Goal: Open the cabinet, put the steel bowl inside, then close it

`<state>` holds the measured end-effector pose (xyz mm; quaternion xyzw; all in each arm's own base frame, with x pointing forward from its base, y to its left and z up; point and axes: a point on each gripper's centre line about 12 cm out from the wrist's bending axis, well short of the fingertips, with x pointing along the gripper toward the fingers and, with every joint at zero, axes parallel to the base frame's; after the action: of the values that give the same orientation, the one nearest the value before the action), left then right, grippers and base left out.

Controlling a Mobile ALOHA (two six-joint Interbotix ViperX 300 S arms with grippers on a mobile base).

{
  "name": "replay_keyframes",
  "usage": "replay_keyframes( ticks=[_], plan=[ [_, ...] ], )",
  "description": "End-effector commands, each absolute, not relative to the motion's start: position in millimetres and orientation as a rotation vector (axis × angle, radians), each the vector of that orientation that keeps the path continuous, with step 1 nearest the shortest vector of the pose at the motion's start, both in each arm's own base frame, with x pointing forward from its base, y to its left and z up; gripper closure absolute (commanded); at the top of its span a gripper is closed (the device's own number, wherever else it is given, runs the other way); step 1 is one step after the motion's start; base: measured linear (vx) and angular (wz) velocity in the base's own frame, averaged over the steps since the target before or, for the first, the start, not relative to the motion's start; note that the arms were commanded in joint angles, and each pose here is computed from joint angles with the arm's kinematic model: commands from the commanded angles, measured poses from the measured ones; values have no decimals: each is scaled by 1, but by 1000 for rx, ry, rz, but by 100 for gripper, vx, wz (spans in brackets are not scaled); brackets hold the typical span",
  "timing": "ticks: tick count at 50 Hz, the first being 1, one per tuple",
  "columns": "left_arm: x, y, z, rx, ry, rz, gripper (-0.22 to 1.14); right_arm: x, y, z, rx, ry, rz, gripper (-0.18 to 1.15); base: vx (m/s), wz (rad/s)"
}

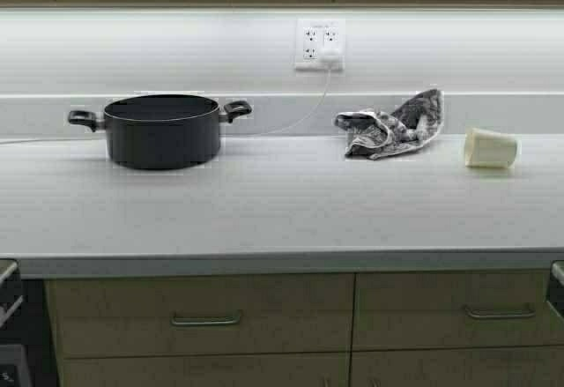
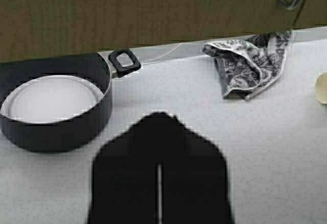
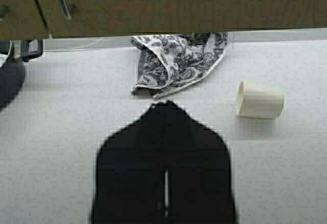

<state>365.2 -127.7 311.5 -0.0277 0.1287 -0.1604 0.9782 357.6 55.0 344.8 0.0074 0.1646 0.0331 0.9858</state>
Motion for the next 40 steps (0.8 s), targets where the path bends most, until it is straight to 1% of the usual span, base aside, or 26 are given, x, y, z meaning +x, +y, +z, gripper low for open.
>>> replay_keyframes(
  ticks=[1, 40],
  plan=[
    [365, -128, 320, -59, 232, -327, 87, 355, 55, 355, 13, 301, 72, 91, 0, 0],
    [365, -128, 319, -60, 235, -326, 87, 354, 55, 351, 10, 313, 71, 91, 0, 0]
  ],
)
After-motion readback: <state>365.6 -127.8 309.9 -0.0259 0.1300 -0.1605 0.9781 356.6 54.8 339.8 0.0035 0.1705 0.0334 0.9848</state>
